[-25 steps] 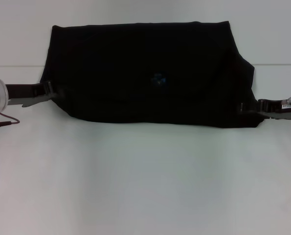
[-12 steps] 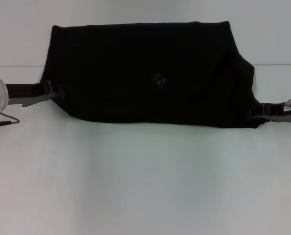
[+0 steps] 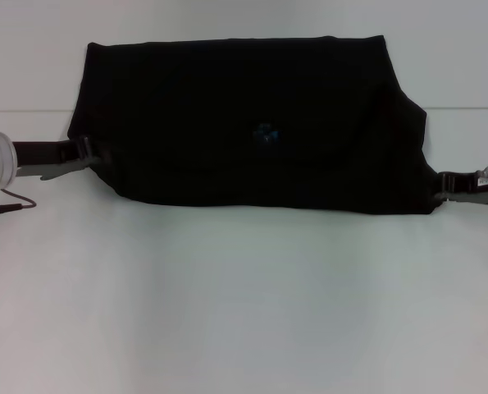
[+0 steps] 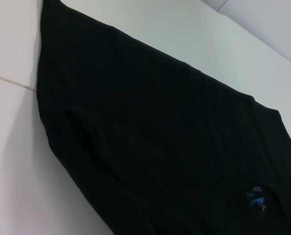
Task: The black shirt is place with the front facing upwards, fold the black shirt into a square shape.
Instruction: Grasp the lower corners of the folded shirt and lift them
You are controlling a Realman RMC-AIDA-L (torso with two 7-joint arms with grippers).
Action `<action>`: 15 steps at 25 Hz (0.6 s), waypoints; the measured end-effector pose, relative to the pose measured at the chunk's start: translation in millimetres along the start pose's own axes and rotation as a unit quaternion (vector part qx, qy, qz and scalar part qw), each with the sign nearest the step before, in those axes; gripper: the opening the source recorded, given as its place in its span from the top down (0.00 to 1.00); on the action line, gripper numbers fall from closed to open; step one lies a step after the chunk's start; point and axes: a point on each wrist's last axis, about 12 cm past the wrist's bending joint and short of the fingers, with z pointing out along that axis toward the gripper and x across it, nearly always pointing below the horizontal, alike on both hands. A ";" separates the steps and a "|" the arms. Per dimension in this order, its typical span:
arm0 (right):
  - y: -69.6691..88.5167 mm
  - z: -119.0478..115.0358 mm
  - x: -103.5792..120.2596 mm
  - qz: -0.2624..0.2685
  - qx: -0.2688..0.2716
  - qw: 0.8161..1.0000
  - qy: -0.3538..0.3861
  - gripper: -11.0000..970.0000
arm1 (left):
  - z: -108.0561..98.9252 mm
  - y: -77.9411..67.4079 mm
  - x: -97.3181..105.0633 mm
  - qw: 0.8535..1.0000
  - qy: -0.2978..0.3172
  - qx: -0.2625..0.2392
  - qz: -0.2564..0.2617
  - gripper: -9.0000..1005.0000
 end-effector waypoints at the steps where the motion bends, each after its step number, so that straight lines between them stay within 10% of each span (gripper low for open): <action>1: 0.4 -0.8 -0.7 -0.001 -0.002 1.000 0.000 0.80 | 0.0 -0.1 0.0 1.000 0.000 0.000 0.000 0.99; 15: -12.2 -24.8 -0.4 0.006 -0.026 1.000 0.012 0.97 | -13.0 2.0 5.2 0.999 0.034 0.027 0.016 0.99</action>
